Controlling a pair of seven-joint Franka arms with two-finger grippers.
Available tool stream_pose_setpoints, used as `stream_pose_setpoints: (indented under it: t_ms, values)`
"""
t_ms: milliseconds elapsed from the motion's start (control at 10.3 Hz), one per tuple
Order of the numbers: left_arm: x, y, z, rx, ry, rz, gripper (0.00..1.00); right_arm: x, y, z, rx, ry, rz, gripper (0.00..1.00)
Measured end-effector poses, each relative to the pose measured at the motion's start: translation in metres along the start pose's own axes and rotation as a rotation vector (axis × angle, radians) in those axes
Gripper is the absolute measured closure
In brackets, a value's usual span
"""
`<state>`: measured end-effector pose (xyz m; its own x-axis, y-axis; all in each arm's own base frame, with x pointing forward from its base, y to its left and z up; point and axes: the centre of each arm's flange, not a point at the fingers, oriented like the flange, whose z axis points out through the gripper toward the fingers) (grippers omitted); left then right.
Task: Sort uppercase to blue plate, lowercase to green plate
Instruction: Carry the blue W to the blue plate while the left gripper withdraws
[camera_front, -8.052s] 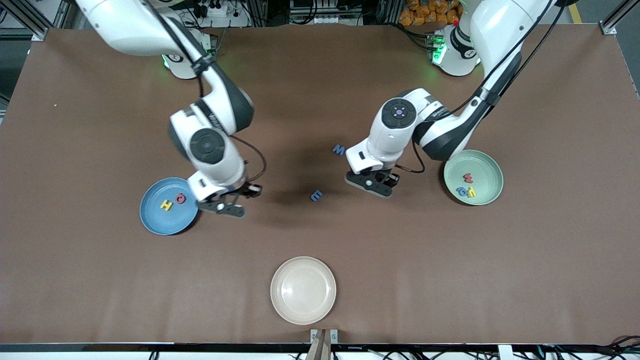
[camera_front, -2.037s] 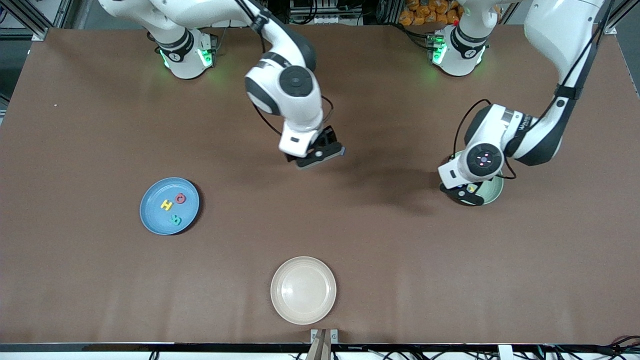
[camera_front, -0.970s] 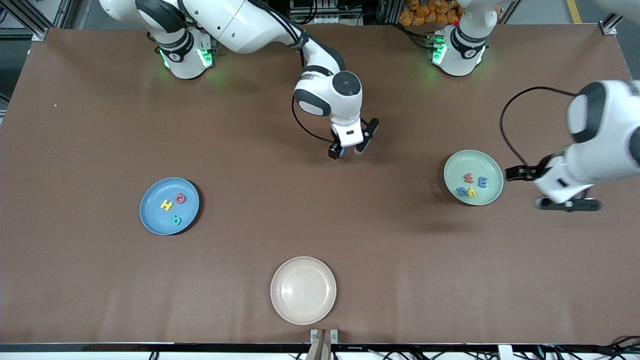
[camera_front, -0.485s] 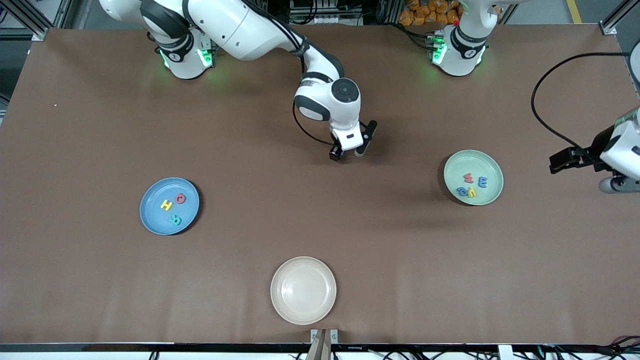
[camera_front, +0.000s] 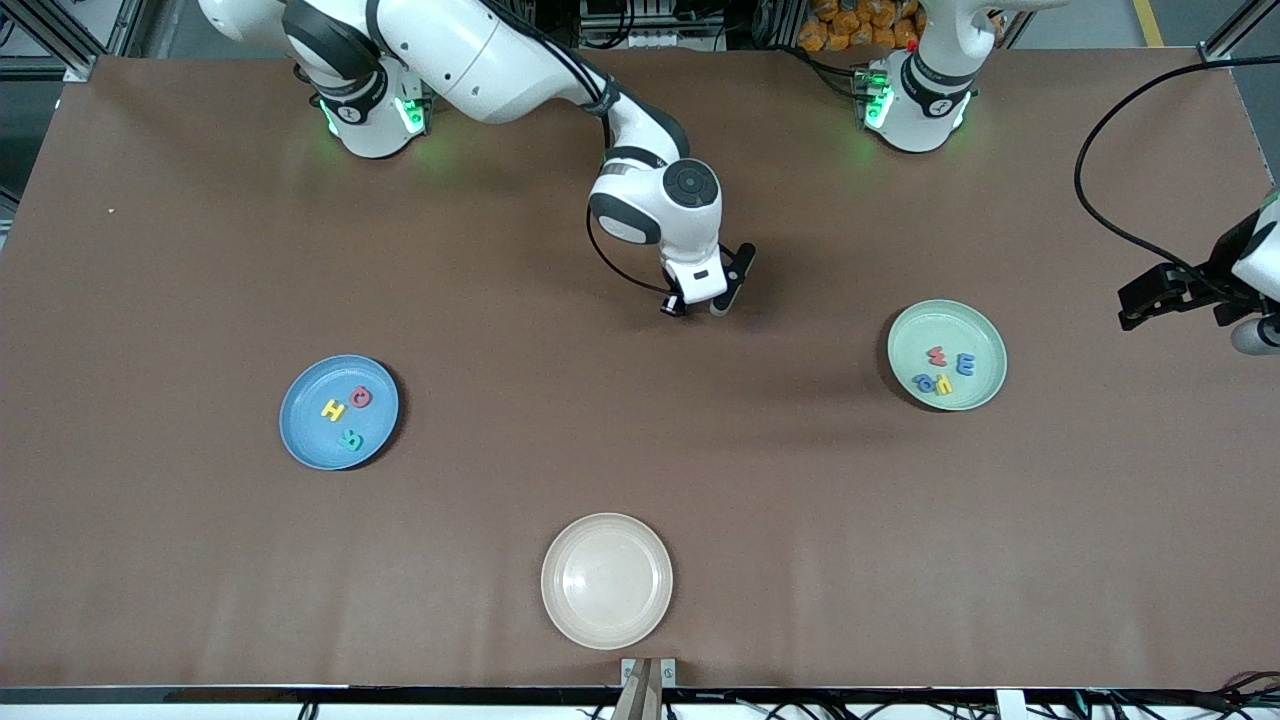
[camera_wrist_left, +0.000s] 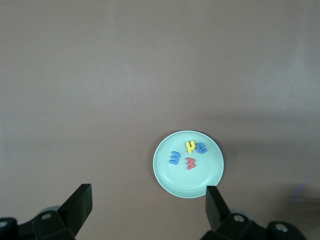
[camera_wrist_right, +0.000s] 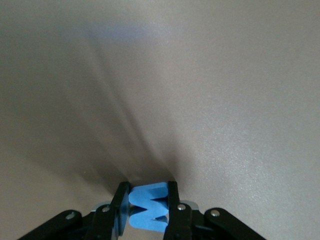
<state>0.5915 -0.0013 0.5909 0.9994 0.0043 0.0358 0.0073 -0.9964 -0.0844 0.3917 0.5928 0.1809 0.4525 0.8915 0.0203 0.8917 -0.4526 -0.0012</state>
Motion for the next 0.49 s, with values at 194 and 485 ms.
stream_pose_setpoints:
  t_ms: [194, 485]
  values:
    - [-0.004, 0.011, -0.004, 0.0, -0.024, 0.019, 0.0, 0.0, 0.001, -0.001, 0.0, -0.002, 0.002, 0.65]
    - [-0.009, 0.008, -0.019, -0.001, -0.013, 0.014, 0.0, -0.002, 0.03, -0.032, 0.024, -0.059, 0.088, 0.65]
